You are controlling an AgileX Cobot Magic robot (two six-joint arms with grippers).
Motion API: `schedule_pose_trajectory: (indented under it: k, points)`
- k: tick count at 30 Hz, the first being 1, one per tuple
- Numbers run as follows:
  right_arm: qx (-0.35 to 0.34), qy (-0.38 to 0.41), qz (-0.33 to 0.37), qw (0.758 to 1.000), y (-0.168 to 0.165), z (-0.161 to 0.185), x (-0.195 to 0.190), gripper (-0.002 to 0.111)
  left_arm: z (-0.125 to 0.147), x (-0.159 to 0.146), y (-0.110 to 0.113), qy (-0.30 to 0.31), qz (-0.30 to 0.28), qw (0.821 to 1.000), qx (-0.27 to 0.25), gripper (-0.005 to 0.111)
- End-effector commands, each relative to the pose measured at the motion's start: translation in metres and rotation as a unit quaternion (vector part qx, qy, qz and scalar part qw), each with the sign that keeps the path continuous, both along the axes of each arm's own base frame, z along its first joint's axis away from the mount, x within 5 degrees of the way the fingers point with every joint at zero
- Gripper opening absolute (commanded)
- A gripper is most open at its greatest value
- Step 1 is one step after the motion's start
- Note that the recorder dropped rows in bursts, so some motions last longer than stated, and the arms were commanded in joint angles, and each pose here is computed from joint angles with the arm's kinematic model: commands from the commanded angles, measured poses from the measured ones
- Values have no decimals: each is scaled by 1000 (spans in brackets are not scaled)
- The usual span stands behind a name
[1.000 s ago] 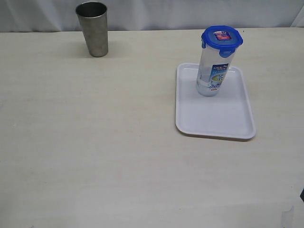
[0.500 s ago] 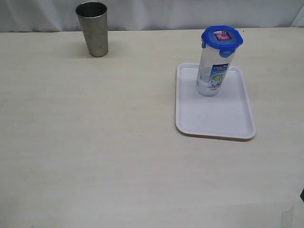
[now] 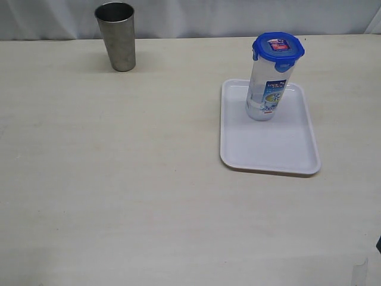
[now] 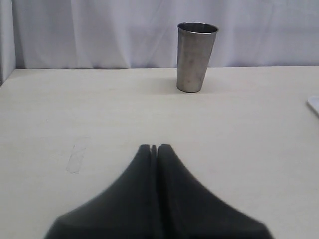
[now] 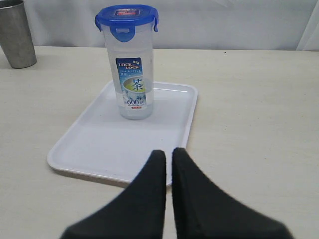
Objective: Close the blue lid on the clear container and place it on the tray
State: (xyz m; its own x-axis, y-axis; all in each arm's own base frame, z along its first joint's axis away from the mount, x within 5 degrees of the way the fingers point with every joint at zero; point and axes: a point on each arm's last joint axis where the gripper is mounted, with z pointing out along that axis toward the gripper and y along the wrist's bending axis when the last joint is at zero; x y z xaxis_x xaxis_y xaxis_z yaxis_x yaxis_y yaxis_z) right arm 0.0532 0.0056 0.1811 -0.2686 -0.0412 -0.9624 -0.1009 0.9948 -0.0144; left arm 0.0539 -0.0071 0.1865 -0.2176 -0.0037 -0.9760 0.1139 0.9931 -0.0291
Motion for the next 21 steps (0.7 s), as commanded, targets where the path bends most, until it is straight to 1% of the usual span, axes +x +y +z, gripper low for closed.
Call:
schedule_pose_trajectory:
  k: [1,7,12,16,21]
  points:
    - [-1,-9,1,1000,0,1,0,4,-1,0,1,-4,2,1000,29,0]
    - [-1,-9,1,1000,0,1,0,4,-1,0,1,-14,-19,992,125,0]
    - [-1,-9,1,1000,0,1,0,4,-1,0,2,-11,-9,993,120,0]
    - [-1,-9,1,1000,0,1,0,4,-1,0,4,-6,11,997,82,0]
    - [-1,-9,1,1000,0,1,0,4,-1,0,4,-6,12,996,83,0]
